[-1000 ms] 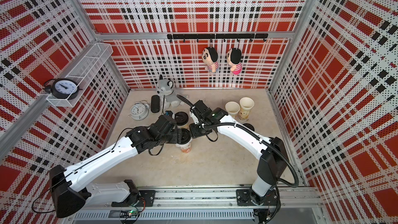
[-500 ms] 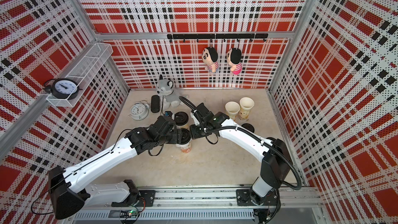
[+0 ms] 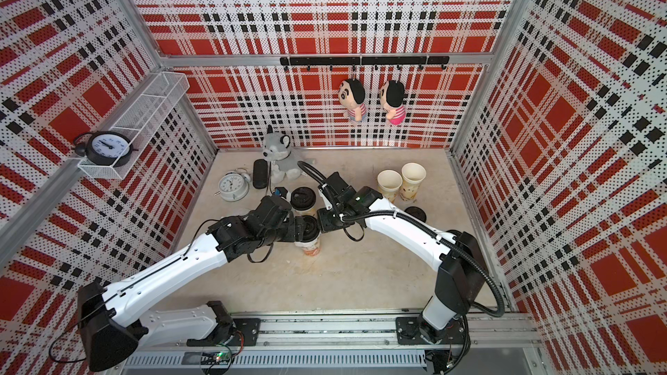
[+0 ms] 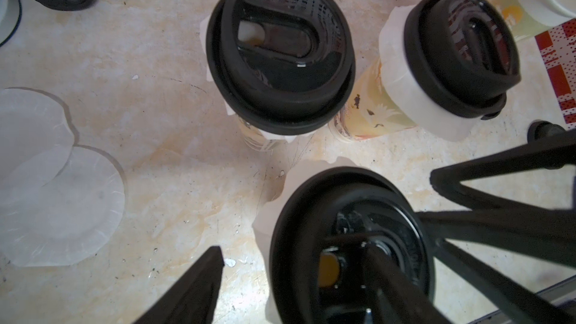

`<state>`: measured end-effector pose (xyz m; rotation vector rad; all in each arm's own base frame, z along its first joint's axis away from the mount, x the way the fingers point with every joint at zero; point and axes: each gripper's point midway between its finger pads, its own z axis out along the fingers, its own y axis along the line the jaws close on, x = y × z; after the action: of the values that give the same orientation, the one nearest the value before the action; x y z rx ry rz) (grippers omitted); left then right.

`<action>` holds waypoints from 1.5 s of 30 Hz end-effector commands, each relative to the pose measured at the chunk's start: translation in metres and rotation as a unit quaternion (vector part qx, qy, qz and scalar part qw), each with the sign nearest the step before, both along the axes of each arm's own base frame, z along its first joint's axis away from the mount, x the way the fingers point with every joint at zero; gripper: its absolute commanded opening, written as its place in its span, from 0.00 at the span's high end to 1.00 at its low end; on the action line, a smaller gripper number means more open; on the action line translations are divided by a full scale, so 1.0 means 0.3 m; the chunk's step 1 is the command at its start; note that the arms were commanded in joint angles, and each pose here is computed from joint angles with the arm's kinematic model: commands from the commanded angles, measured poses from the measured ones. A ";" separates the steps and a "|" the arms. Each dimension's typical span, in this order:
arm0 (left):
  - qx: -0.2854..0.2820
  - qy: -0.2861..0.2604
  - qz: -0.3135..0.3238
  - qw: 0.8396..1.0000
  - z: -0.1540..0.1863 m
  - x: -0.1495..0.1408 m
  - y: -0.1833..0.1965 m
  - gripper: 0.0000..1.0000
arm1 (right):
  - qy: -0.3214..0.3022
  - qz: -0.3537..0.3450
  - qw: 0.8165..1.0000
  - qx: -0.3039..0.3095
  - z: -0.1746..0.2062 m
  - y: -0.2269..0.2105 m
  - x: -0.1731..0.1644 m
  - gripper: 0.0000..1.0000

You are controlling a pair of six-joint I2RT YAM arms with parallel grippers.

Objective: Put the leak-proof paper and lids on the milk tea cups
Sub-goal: Secure the cup lid on the cup.

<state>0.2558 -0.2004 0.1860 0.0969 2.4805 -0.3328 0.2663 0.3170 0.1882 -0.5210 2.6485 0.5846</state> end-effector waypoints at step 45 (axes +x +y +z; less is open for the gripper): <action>-0.027 -0.011 -0.017 0.999 0.121 -0.020 -0.003 0.31 | 0.036 0.021 0.998 -0.036 -0.086 0.041 -0.039 0.51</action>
<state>0.2540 -0.2020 0.2020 0.1265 2.4862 -0.3628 0.2641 0.3479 0.1924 -0.5885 2.6421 0.6708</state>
